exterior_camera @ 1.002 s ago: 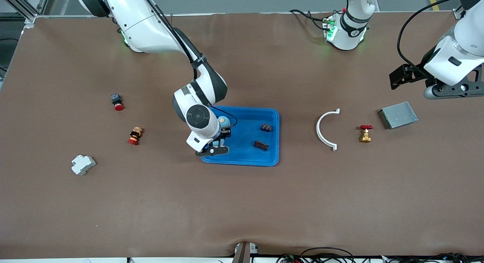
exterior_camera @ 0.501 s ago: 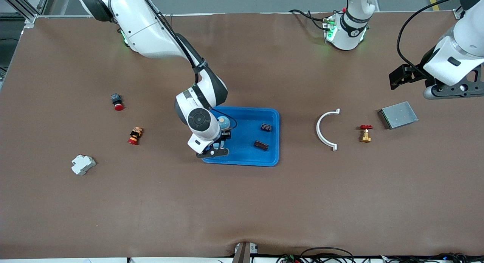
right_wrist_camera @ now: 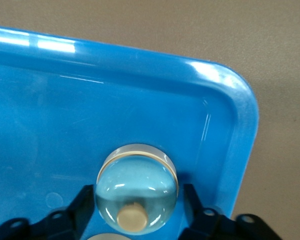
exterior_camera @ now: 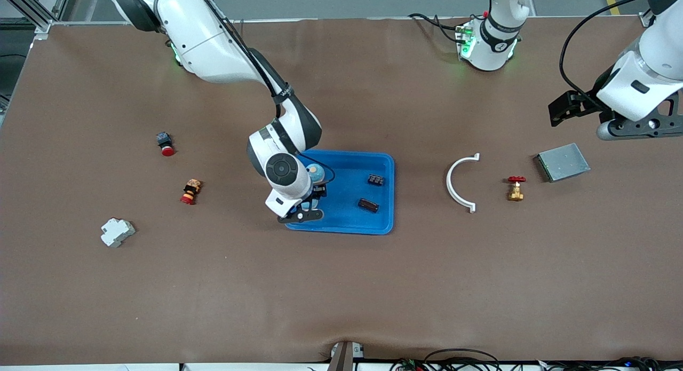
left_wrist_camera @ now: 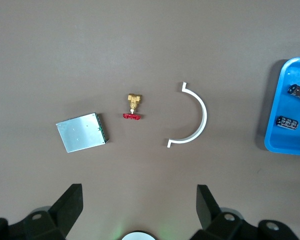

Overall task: Place electrolytic capacitor and blue bell in tray
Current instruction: 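Carry the blue bell into the tray and open the right gripper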

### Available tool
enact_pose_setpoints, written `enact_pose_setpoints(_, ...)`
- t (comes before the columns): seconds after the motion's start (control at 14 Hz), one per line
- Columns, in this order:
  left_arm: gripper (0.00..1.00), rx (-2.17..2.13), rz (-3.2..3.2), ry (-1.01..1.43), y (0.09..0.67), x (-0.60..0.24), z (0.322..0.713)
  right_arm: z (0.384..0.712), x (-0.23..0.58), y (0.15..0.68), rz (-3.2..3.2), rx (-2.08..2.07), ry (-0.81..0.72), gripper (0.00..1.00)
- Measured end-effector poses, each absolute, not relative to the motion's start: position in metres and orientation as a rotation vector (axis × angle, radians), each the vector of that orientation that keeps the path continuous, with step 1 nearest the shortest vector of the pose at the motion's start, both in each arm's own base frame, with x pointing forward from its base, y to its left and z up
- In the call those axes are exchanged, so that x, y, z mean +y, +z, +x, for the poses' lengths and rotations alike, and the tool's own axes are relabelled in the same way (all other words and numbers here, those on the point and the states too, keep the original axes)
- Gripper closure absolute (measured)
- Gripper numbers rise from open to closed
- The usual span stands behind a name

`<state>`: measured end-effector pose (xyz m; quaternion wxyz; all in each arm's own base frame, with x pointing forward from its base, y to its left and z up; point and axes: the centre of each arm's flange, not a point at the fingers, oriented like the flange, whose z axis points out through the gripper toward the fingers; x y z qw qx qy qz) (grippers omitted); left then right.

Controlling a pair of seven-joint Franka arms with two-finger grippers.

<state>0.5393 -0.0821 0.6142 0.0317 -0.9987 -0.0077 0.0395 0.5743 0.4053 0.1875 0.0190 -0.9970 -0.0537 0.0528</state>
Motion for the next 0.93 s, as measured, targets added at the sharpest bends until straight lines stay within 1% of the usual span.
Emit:
enact_pose_setpoints(0.07, 0.0, -0.024, -3.076, 0.122, 0.614, -0.082, 0.539, 0.575, 0.406, 0.189, -3.093, -0.168, 0.159, 0.06)
enact_pose_setpoints(0.14, 0.0, -0.024, -3.076, 0.122, 0.614, -0.082, 0.539, 0.576, 0.408, 0.191, -3.089, -0.17, 0.153, 0.0)
enact_pose_setpoints(0.29, 0.0, -0.024, -3.076, 0.122, 0.614, -0.082, 0.539, 0.578, 0.413, 0.2, -3.083, -0.177, 0.14, 0.0)
enact_pose_setpoints(0.5, 0.0, -0.023, -3.076, 0.123, 0.614, -0.082, 0.539, 0.578, 0.416, 0.228, -3.09, -0.19, 0.183, 0.0)
enact_pose_setpoints(0.93, 0.0, -0.02, -3.076, 0.122, 0.614, -0.081, 0.541, 0.577, 0.396, 0.34, -3.098, -0.18, 0.235, 0.0)
